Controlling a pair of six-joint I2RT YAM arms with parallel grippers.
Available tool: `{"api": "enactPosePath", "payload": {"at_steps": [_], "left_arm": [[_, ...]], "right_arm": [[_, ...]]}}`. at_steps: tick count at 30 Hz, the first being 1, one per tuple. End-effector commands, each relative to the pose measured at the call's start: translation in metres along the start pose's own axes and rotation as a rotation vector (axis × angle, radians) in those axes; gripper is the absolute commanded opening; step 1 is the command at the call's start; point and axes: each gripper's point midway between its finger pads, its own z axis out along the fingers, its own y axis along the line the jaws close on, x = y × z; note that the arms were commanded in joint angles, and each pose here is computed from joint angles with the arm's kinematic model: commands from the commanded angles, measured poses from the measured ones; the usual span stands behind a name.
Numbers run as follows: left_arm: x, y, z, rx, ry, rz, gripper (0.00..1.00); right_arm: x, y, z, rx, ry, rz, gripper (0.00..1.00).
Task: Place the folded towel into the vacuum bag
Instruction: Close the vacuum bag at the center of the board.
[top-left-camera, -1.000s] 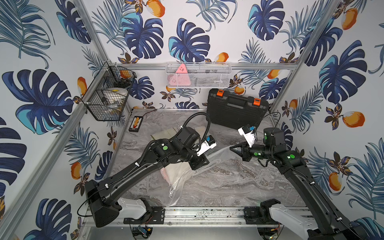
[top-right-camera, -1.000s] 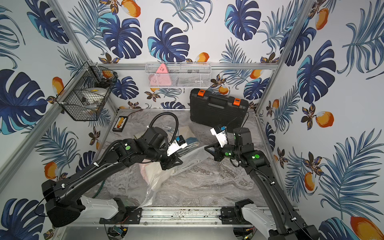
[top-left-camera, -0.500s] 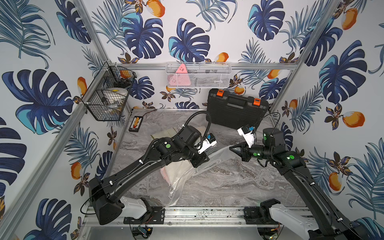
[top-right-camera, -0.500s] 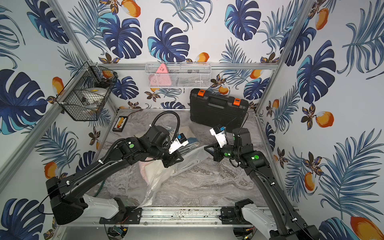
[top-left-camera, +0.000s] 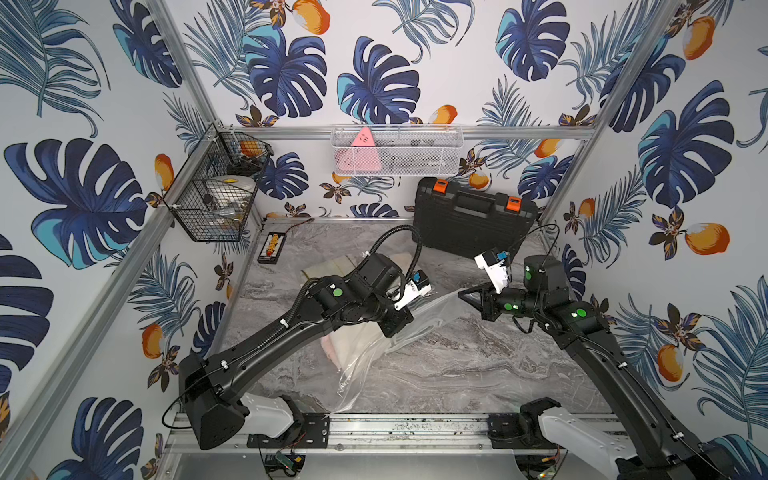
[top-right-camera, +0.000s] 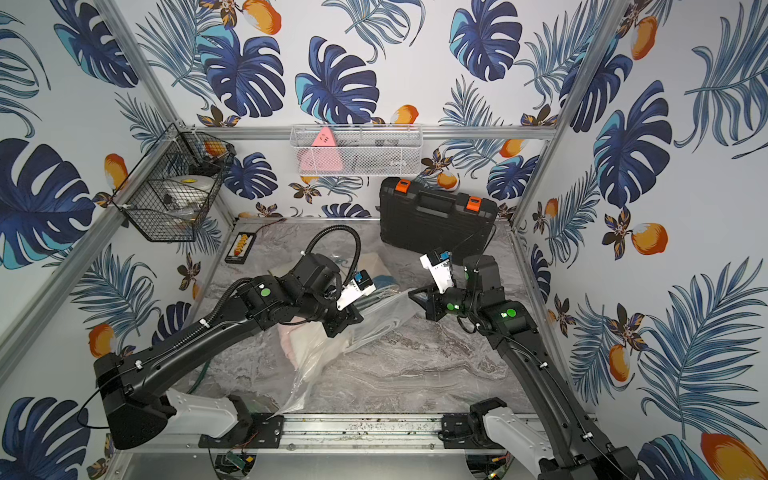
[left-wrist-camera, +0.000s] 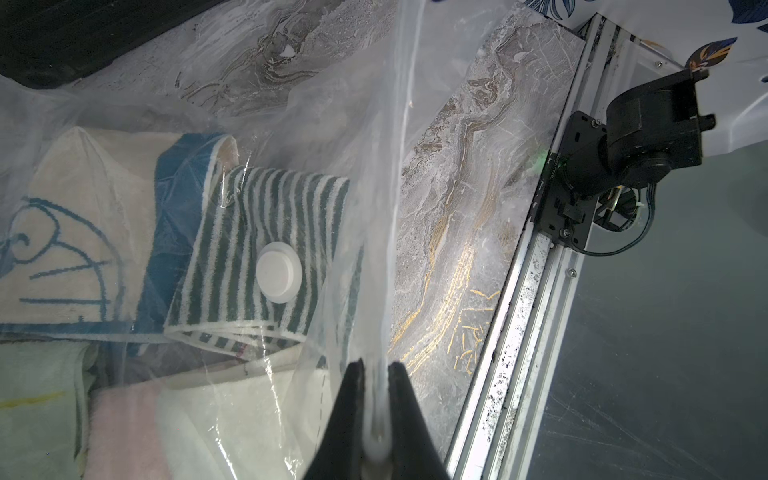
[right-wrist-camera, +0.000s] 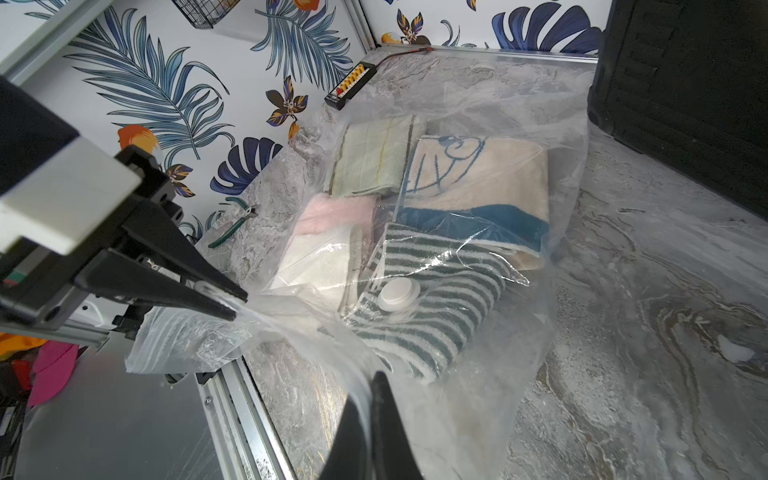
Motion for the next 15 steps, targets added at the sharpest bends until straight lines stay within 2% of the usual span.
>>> {"api": "enactPosePath", "payload": {"at_steps": [1,6,10,15], "left_arm": [[0.023,0.0,-0.007,-0.014,0.08,-0.007,0.0],[0.031,-0.001,-0.013,-0.02,0.104,-0.037,0.0],[0.043,-0.005,-0.014,-0.005,0.139,-0.069,0.0],[0.059,-0.005,-0.017,-0.012,0.188,-0.102,0.0]], "right_arm": [[-0.026,-0.021,-0.005,0.121,-0.095,-0.018,0.0],[-0.038,-0.064,-0.019,0.295,-0.158,0.048,0.0],[-0.054,-0.09,-0.033,0.355,-0.225,0.122,0.0],[-0.064,-0.11,-0.038,0.417,-0.245,0.153,0.0]]}}
